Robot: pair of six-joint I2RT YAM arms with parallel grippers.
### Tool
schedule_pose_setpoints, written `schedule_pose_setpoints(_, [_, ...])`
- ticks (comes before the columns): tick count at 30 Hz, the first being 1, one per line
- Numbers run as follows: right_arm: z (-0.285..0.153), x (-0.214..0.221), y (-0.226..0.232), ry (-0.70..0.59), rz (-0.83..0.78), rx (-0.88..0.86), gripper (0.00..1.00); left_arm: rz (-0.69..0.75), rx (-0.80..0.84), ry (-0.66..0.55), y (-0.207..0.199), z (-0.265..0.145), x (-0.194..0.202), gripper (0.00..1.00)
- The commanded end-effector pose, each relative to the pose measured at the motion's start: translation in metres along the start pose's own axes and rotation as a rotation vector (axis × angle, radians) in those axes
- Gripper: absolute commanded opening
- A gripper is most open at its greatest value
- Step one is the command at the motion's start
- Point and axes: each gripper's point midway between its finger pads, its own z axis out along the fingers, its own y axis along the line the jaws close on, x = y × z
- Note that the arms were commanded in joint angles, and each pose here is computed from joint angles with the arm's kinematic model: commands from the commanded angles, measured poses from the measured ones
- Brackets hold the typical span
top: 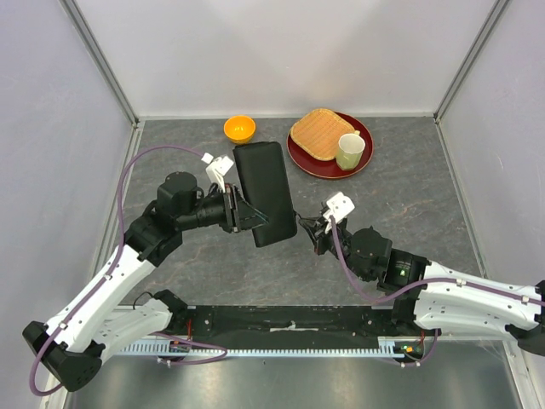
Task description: Sort the hair-cutting tools
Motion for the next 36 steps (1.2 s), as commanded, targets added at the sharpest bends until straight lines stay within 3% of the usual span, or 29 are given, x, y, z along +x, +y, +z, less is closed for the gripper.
schedule_pose_setpoints(1, [0.005, -0.044, -0.005, -0.114, -0.061, 0.018, 0.00, 0.076, 0.152, 0.090, -0.033, -0.018, 0.015, 0.02])
schedule_pose_setpoints(5, [0.012, -0.048, 0.007, -0.112, -0.144, -0.046, 0.00, 0.082, 0.157, 0.106, -0.032, -0.016, 0.017, 0.02])
schedule_pose_setpoints(16, [0.013, -0.077, -0.013, -0.189, -0.256, 0.068, 0.00, 0.109, 0.208, 0.235, -0.022, -0.019, 0.052, 0.02])
schedule_pose_setpoints(25, [0.008, -0.106, -0.025, -0.253, -0.339, 0.127, 0.00, 0.109, 0.155, 0.314, -0.001, -0.025, 0.079, 0.02])
schedule_pose_setpoints(36, [-0.011, -0.133, -0.044, -0.219, -0.427, 0.068, 0.00, 0.186, 0.128, 0.385, 0.011, -0.045, 0.103, 0.02])
